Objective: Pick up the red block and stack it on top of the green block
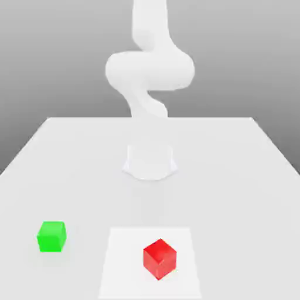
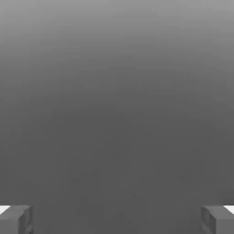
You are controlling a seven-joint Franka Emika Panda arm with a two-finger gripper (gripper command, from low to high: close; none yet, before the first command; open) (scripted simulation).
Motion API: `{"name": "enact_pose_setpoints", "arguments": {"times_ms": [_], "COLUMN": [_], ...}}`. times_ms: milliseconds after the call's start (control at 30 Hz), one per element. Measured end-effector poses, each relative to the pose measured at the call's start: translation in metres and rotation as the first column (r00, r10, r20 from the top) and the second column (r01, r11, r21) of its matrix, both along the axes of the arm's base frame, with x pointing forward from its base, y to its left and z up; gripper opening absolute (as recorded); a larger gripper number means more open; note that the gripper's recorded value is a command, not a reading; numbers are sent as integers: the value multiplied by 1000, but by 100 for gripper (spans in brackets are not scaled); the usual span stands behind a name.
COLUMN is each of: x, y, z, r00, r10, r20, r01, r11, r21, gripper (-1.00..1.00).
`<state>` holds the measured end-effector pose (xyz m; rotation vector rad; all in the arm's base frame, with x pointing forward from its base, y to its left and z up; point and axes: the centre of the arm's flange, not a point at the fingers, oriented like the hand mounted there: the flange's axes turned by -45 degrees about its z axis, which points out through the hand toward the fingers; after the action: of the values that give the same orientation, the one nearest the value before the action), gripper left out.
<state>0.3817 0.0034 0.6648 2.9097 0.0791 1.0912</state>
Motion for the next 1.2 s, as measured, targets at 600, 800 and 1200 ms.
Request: {"name": "enact_pose_setpoints", "arguments": {"times_ms": [600,800,1200], "x": [71,46,44], "y": [13,17,17], "z": [-377,-475,-510], "r00": [731,606,600], "r10": [369,452,454], "r20": [-575,-655,-658], "r01": [-492,-591,-593], "r11": [868,807,805], "r21": [-70,10,14], "gripper": [0,0,-100]}}
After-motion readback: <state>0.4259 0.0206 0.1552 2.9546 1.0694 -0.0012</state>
